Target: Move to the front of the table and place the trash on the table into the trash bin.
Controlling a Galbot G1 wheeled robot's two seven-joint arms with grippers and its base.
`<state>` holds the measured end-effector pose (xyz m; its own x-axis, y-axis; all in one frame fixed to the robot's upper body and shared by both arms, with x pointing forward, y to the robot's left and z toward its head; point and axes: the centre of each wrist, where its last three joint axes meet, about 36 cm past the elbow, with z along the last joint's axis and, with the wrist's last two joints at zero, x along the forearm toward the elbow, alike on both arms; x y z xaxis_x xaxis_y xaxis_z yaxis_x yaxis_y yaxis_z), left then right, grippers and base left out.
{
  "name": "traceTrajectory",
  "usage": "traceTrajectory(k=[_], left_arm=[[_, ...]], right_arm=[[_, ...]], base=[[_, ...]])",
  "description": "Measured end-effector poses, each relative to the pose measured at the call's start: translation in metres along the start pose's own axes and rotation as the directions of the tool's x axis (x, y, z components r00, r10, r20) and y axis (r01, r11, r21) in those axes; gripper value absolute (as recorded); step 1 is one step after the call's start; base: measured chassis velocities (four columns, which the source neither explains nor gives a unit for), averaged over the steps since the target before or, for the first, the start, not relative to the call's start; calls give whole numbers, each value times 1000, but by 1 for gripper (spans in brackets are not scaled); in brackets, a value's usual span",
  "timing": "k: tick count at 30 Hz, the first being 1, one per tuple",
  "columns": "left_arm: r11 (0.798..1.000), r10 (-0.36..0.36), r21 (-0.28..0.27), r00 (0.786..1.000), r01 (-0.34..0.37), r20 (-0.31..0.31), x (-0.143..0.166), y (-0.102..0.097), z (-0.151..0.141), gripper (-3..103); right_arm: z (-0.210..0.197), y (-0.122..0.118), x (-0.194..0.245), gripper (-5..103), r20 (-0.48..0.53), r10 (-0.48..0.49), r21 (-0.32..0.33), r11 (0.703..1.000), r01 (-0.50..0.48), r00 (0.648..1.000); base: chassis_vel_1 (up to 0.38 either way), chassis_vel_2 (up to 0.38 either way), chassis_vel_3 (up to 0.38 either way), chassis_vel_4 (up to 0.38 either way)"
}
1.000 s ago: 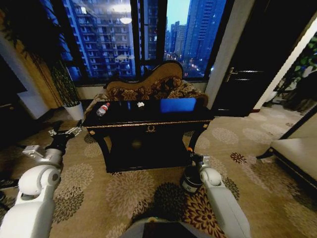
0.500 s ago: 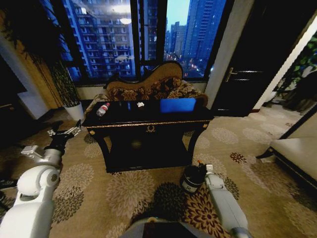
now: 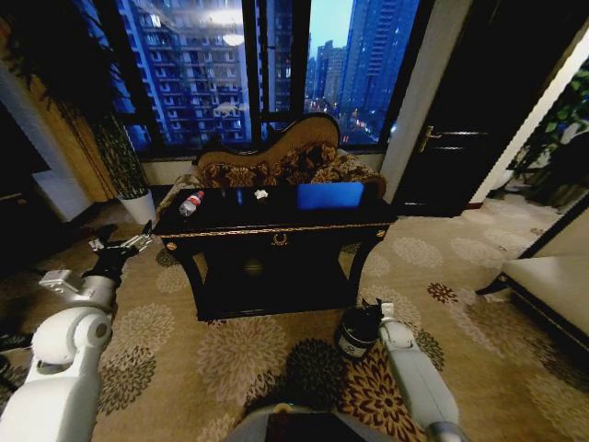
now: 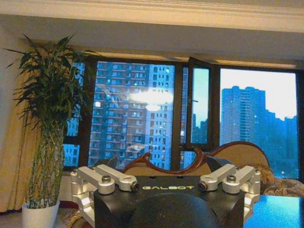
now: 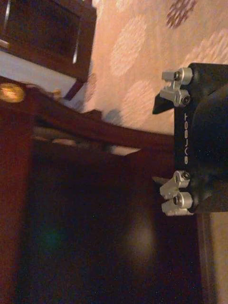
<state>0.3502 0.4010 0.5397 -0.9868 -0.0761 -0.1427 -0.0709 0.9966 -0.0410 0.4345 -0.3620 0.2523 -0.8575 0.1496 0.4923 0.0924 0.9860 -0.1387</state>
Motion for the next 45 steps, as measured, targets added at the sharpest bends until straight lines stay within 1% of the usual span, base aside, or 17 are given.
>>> traceTrajectory(k=[1, 3, 4, 7, 8, 10, 11, 14, 15, 17, 18, 19, 22, 31, 34, 38, 45], left_arm=[[1000, 0, 0, 1000, 0, 0, 0, 0, 0, 100], [1000, 0, 1, 1000, 0, -5, 0, -1, 0, 100], [1000, 0, 1, 1000, 0, -5, 0, -1, 0, 100], [1000, 2, 2, 1000, -2, -9, 0, -3, 0, 100], [1000, 2, 2, 1000, -2, -9, 0, -3, 0, 100], [1000, 3, 0, 1000, -3, -13, 1, -4, 1, 100], [1000, 3, 0, 1000, -3, -13, 1, -4, 1, 100], [1000, -2, 0, 1000, 2, -9, 2, -7, -1, 100], [1000, -2, 0, 1000, 2, -9, 2, -7, -1, 100], [1000, 1, -1, 1000, -1, -4, 3, -9, -3, 100], [1000, 1, -1, 1000, -1, -4, 3, -9, -3, 100], [1000, 3, -1, 1000, -3, -3, 3, -9, -4, 100], [1000, 4, -2, 1000, -4, -3, 3, -9, -4, 100], [1000, 0, -3, 1000, 0, -22, 1, -8, -3, 100], [1000, -22, -8, 999, 21, -49, -1, -3, -2, 100], [997, -71, -39, 988, 66, -134, -3, 4, -9, 100], [996, -85, -54, 985, 77, -153, -6, 6, -14, 100]], right_arm=[[0, 0, 0, 75, 0, 0, 0, 1000, 0, 1000], [-27, 10, 18, 85, 119, -35, -47, 998, 41, 992], [-27, 10, 18, 85, 119, -35, -47, 998, 41, 992], [-70, 26, 51, 99, 283, -84, -80, 991, 111, 955], [-70, 26, 51, 99, 283, -84, -80, 991, 111, 955], [-108, 42, 83, 100, 389, -143, -98, 976, 195, 910], [-108, 42, 83, 100, 389, -143, -98, 976, 195, 910], [-161, 60, 129, 100, 522, -224, -73, 950, 305, 823], [-161, 60, 129, 100, 522, -224, -73, 950, 305, 823], [-184, 66, 150, 100, 566, -264, -52, 934, 353, 781], [-184, 66, 150, 100, 566, -264, -52, 934, 353, 781], [-192, 67, 159, 100, 577, -281, -40, 928, 370, 767], [-196, 68, 165, 100, 580, -292, -29, 926, 377, 761], [-186, 68, 162, 100, 556, -274, -30, 937, 348, 785], [-186, 68, 162, 100, 557, -272, -29, 938, 346, 785], [-187, 66, 162, 100, 559, -272, -22, 940, 341, 783], [-191, 65, 161, 100, 567, -269, -19, 941, 339, 779]], base=[[0, 0, 0, 0], [0, 0, 0, 0], [0, 0, 0, 0], [0, 0, 0, 0], [0, 0, 0, 0], [0, 0, 0, 0], [0, 0, 0, 0], [0, 0, 0, 0], [0, 0, 0, 0], [0, 0, 0, 0], [0, 0, 0, 0], [0, 0, 0, 0], [0, 0, 0, 0], [0, 0, 0, 0], [0, 0, 0, 0], [-17, 29, 17, -25], [-93, 91, 89, -95]])
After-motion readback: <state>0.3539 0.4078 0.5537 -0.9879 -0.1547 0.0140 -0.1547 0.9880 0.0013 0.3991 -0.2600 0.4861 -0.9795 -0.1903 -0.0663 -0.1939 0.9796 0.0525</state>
